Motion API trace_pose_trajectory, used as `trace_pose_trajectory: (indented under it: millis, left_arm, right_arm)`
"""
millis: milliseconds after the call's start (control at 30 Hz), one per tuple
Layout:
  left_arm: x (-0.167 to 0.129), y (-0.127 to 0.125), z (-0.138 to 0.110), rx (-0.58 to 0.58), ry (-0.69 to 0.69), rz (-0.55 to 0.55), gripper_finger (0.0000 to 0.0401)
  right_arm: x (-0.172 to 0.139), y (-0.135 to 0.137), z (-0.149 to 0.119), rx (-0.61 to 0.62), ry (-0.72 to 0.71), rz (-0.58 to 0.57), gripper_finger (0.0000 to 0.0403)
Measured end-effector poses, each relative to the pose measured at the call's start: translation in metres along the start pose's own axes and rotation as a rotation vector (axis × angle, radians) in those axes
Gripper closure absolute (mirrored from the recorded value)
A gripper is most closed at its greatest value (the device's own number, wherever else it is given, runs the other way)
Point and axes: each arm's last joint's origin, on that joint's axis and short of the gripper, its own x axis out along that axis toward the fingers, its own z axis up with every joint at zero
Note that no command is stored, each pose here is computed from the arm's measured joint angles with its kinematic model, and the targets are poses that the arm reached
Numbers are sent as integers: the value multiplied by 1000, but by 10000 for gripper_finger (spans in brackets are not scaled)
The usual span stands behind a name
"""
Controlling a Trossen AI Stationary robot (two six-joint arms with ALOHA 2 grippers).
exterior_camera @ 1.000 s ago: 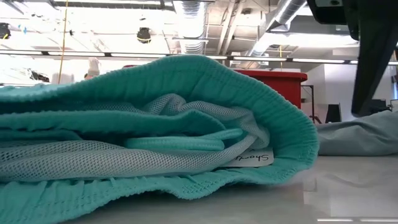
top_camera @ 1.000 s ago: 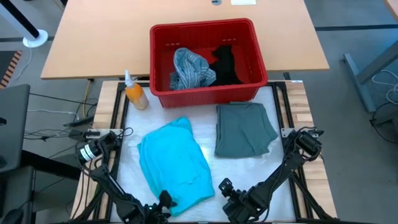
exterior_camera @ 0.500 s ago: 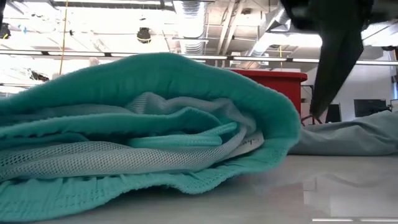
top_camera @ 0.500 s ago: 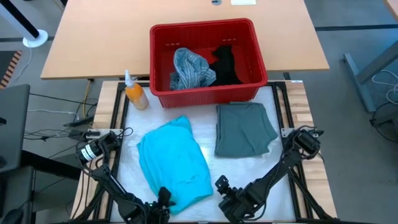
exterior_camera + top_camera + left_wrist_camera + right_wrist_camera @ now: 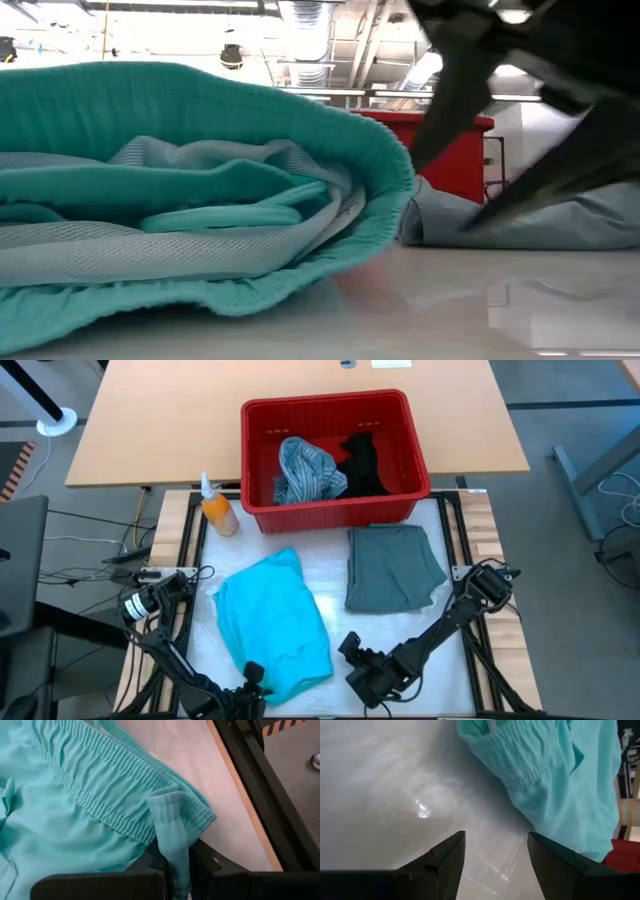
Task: Fold Laundry from Bin
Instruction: Fold the light blue shorts
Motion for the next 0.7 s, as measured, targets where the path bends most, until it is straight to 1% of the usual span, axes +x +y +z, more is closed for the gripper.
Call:
trace_pose_trajectory:
  millis: [100, 167, 267, 333, 400, 533, 700]
  left_arm:
    - [-1, -2, -1, -5, 2, -4, 380]
    - [-2, -2, -2, -4, 5, -10, 381]
    - [-2, -3, -2, -2, 5, -11, 381]
    - [-3, -3, -3, 0, 4, -12, 382]
    - [-3, -3, -3, 0, 5, -15, 382]
    - [-3, -3, -3, 0, 7, -18, 382]
    - [-3, -4, -3, -14, 6, -18, 382]
  right_arm:
    - [8, -8, 2, 6, -53, -32, 159]
    - [11, -11, 5, 7, -115, -37, 159]
    - [13, -11, 9, -17, -211, -24, 159]
    - [13, -11, 10, -44, -247, 9, 159]
    - [14, -11, 9, -48, -254, 45, 159]
    - [27, -7, 7, -70, -264, 68, 159]
    - [42, -2, 9, -47, -300, 53, 161]
